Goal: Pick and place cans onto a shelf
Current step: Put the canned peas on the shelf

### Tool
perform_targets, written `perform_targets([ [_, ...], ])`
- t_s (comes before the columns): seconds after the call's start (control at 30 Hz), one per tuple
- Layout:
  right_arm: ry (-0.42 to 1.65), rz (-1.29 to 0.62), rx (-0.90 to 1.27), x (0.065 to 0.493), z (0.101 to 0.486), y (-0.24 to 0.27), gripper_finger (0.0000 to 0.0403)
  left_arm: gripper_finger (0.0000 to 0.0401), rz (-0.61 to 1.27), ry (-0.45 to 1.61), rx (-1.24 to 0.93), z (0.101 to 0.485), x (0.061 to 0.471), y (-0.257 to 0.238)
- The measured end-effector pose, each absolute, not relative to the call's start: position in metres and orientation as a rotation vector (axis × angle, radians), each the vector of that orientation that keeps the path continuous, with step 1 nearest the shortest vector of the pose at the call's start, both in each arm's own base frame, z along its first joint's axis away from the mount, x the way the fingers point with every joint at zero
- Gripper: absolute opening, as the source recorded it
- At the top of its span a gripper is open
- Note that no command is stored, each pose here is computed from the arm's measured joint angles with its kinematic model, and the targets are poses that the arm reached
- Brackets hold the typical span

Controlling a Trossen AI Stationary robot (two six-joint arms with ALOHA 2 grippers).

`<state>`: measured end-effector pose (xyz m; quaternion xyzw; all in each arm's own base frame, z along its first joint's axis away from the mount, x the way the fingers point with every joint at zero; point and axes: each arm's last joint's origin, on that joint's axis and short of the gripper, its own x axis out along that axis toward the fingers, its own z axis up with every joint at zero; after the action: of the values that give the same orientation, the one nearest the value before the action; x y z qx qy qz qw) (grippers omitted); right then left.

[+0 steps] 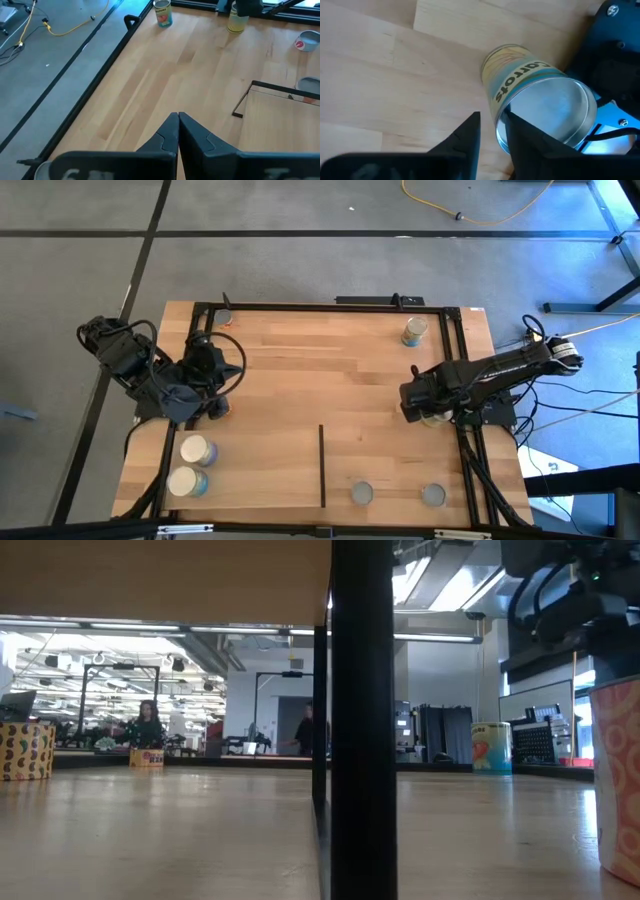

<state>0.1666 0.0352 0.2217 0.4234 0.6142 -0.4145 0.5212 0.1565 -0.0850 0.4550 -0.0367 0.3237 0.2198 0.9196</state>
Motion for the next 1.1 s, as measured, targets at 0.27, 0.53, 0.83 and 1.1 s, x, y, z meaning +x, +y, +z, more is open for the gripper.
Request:
perform_targets([
  [0.27, 1.447, -1.037, 0.96, 0.165, 0.222, 0.033, 0.0008, 0.0, 0.454, 0.664, -0.083, 0.455, 0.156, -0.085],
  [0.53, 1.452, -1.034, 0.933, 0.164, 0.223, 0.033, 0.0003, 0.0, 0.454, 0.698, -0.165, 0.454, 0.159, -0.082],
  [0.83, 1.494, -0.828, 0.808, 0.17, 0.235, 0.034, 0.0001, 0.0, 0.474, 0.715, -0.22, 0.453, 0.162, -0.077],
  [1.1, 1.479, -0.693, 0.759, 0.179, 0.252, 0.036, 0.0001, 0.0, 0.478, 0.725, -0.232, 0.453, 0.163, -0.074],
])
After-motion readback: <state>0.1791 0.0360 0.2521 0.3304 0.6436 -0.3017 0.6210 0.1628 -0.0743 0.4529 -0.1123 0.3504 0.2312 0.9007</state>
